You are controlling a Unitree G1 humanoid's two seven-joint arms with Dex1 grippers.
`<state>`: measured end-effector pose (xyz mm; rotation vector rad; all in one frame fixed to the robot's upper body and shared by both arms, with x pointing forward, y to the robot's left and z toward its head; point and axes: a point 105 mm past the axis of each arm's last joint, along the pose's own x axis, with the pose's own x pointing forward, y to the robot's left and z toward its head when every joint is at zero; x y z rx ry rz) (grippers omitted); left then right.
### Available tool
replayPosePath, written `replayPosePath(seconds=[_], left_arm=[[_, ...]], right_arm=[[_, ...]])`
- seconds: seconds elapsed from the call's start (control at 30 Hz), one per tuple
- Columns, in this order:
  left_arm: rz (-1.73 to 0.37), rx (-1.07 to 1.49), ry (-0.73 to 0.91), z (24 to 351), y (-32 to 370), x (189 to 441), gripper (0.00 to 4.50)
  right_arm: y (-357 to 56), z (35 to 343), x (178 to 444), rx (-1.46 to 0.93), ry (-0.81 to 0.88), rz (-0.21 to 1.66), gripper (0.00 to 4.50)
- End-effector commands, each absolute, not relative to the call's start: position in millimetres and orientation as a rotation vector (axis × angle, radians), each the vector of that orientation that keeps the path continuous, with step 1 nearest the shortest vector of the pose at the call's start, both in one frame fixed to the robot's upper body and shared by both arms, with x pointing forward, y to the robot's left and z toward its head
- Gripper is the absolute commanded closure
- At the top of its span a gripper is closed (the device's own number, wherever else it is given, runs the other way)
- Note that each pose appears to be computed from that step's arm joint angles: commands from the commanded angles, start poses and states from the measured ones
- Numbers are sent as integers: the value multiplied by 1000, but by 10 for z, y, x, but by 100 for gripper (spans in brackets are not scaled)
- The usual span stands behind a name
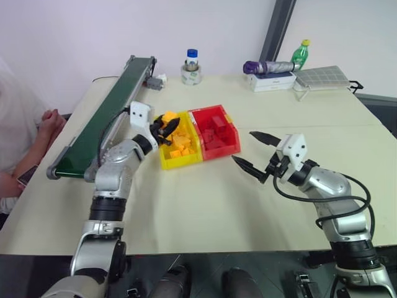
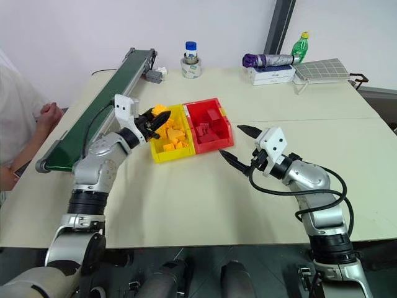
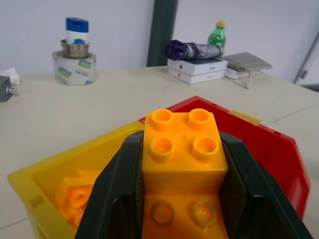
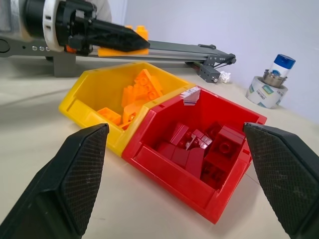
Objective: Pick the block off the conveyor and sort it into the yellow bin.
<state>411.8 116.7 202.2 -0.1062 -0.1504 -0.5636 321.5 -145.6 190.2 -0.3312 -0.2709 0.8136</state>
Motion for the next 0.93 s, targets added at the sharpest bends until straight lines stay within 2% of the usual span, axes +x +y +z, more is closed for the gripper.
replayPosePath(seconds=[0.03,0.07,0.17,0.2,0.4,0.57,0.63,0.8,0.93], left_arm=[[-547,-112,-230,2231,1154,4152,207],[-548,-114,-233,2235,1145,4161,172],[-551,-109,-252,2264,1147,4159,18],[-550,-112,-264,2285,1160,4149,3],[-596,-119,-248,2319,1343,3981,3],[-836,-13,-221,2385,1466,3365,3],[-856,29,-205,2403,1580,3234,3],[-790,137,-113,2215,1997,3189,3],[-696,156,-113,2219,2250,3279,3]], right_arm=[[-1435,2039,3152,-346,-336,804,0],[-1429,2040,3149,-345,-337,803,0],[-1441,2050,3151,-342,-338,796,0],[-1448,2051,3153,-343,-338,794,0],[-1462,2056,3154,-342,-336,795,0],[-1479,2022,3154,-348,-326,801,0],[-1482,2010,3154,-351,-323,806,0],[-1504,2007,3178,-361,-317,815,0],[-1550,2003,3188,-375,-310,817,0]])
